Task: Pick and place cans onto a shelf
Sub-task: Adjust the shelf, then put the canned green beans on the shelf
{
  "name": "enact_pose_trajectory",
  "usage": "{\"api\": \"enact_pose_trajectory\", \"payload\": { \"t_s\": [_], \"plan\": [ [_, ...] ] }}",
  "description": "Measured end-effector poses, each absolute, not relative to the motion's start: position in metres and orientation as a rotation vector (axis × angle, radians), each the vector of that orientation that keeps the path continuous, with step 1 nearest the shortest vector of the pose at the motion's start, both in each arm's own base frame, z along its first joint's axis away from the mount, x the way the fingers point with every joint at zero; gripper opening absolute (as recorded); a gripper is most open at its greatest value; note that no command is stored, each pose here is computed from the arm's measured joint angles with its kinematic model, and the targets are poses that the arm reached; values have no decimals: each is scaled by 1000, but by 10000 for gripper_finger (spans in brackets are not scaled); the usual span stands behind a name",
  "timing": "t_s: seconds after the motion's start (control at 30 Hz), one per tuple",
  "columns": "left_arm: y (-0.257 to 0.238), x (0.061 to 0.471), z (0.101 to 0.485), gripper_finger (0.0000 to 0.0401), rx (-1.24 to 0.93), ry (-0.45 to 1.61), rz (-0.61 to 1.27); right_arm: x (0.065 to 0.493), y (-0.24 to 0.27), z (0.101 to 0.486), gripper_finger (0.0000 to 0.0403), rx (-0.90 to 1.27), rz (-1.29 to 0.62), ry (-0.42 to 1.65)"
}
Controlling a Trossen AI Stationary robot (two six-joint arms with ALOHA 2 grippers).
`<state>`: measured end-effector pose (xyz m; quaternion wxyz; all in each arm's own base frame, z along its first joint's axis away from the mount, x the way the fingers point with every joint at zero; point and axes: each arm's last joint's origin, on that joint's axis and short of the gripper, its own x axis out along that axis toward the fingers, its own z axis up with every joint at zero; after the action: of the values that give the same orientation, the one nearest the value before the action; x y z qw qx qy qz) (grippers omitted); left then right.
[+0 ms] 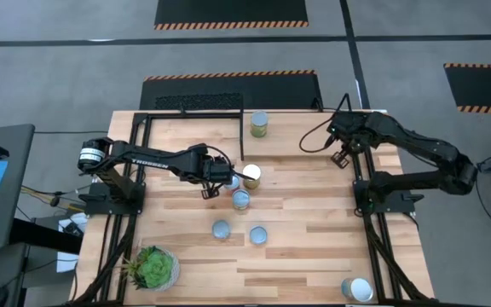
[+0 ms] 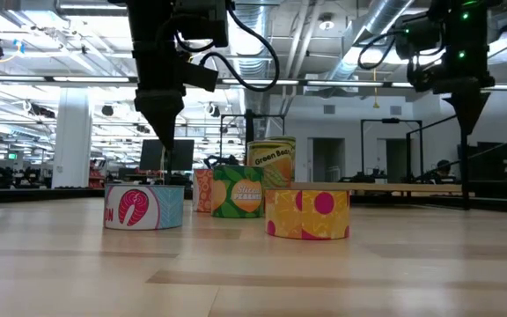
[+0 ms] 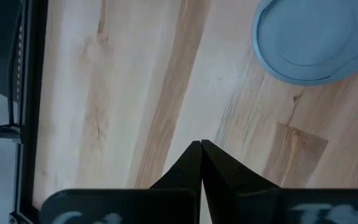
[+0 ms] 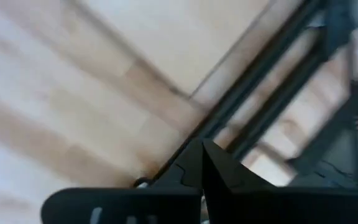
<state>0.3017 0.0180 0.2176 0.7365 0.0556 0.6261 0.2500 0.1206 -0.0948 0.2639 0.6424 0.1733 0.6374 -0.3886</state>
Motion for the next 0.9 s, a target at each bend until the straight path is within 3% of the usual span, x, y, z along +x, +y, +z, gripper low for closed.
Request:
{"api": "enact_pose_trajectory", "payload": {
  "t_s": [0.3,0.47,0.7,0.8,0.9],
  "plan": [
    [16,285,191,0,97,1482,514,140,-63,263,26,501,-585,1433],
    [12,277,157,0,20,1414,519,160,-37,264,18,366,-432,1342],
    [1,289,161,0,109,1321,444,220,-2,269,29,-17,-60,918],
    [-1,287,163,0,157,1327,412,248,2,269,30,-131,-19,762],
    [-3,282,174,0,214,1293,453,270,-1,261,26,-202,-6,735]
  ]
}}
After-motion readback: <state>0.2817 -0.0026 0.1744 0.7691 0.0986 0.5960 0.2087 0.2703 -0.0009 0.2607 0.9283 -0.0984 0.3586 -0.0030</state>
